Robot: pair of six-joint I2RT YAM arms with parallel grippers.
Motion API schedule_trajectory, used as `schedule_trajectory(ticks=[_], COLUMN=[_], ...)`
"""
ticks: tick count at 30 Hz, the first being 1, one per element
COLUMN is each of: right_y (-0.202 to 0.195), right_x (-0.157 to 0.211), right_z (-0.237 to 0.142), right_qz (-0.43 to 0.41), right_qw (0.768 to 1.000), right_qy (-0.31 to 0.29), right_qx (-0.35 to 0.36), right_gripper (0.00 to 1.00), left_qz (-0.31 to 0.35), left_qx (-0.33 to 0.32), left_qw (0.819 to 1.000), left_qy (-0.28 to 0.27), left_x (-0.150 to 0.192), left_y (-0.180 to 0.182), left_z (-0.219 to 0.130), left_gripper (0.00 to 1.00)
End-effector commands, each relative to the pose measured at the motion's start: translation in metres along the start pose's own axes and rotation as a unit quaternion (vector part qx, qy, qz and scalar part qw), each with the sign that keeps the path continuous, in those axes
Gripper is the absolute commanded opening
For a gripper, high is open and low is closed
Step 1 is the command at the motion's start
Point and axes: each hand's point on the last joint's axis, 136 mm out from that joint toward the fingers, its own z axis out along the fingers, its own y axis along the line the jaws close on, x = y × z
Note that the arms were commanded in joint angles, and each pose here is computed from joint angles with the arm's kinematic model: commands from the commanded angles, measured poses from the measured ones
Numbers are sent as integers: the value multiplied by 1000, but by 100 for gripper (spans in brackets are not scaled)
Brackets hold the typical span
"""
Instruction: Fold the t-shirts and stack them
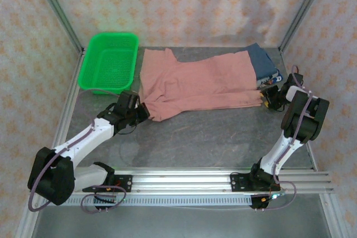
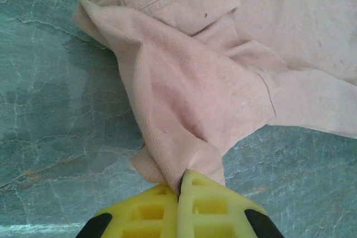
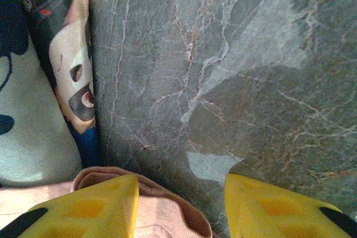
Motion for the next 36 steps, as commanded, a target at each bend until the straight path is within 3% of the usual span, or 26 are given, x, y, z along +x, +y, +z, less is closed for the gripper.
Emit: schedule_trajectory(ticks=[1, 19, 29, 36], right_y=[2, 2, -6, 1], right_x=[15, 39, 25, 12], right_z=[6, -8, -3, -6], right_qz=[-10, -30, -29, -37], right_qw=[1000, 999, 999, 999], right_qy=[24, 40, 17, 4], right_qx=[5, 2, 33, 37], right_gripper=[44, 40, 23, 30], left_qz=[-7, -8, -3, -3], left_qx=[-19, -27, -31, -30], left_qw=[1000, 1000, 1000, 1000], left_qy=[-11, -7, -1, -2], left_x=[1, 7, 7, 6], left_y=[12, 19, 20, 21], left_z=[-5, -3, 2, 0], left_gripper=[0, 0, 0, 0])
